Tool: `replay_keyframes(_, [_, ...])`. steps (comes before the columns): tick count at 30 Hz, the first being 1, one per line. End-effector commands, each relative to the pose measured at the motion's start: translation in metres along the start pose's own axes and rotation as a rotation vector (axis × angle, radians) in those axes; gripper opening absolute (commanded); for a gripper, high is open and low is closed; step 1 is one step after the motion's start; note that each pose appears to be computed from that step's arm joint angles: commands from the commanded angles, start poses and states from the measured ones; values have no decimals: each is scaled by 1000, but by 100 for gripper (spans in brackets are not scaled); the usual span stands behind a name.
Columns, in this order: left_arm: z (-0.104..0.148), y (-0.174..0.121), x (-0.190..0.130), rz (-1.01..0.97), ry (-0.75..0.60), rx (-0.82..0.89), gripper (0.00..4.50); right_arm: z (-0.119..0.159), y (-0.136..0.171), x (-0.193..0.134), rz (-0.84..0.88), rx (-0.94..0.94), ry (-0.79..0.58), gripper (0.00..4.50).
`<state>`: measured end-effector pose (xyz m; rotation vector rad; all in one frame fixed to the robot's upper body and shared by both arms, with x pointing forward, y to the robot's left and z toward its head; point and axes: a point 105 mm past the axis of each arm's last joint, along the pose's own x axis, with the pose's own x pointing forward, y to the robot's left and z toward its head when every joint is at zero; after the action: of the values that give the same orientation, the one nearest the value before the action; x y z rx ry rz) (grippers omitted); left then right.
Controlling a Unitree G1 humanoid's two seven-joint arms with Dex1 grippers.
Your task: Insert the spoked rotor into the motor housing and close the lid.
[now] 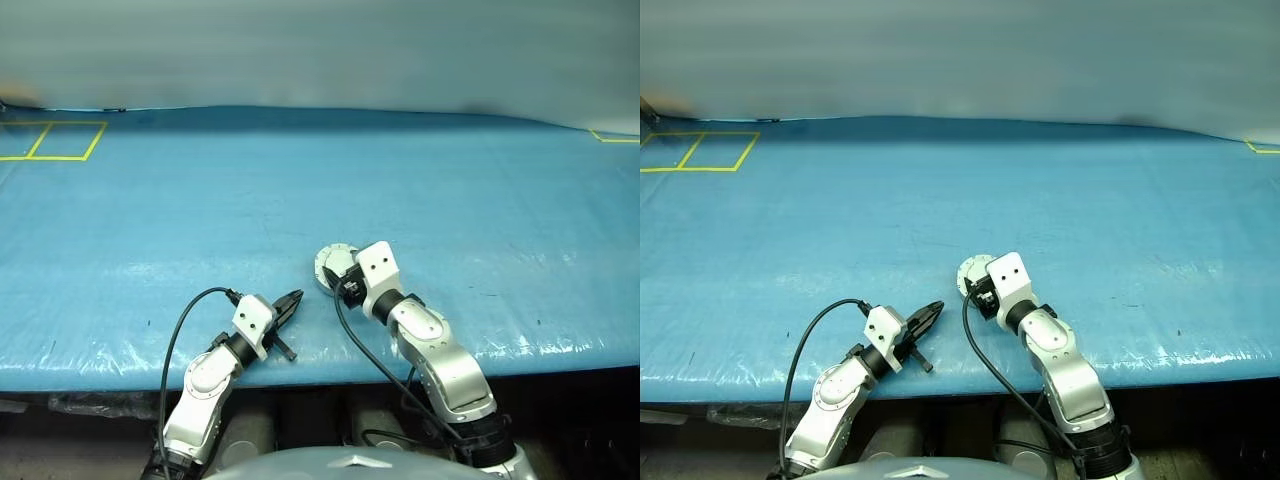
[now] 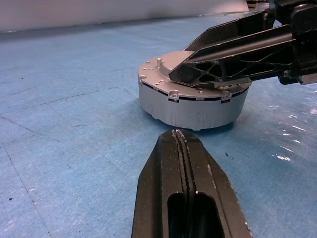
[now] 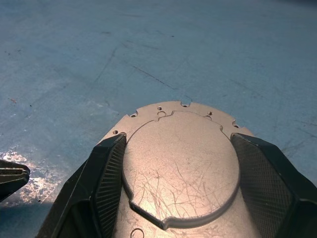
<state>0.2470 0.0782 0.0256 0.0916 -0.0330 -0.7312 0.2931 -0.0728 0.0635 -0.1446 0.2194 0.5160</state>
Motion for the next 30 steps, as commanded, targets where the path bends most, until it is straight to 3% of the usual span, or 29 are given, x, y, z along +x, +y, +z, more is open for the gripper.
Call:
replay_keyframes(1, [6,-1,2,-11,-19,15,0,-25,-3,-1,-13,-4,112,303])
replay_keyframes(11, [7,-2,1,-10,-13,15,0,-33,-4,-2,-9,3,159,303])
replay_keyframes(18, [7,-2,2,-11,-11,16,0,-23,3,-4,66,-7,68,303])
replay_keyframes(24, [7,-2,3,-9,-12,14,0,-14,-1,-3,30,15,-18,303])
replay_keyframes(30, [8,-2,4,-9,-11,14,0,-23,-7,-1,30,52,57,303])
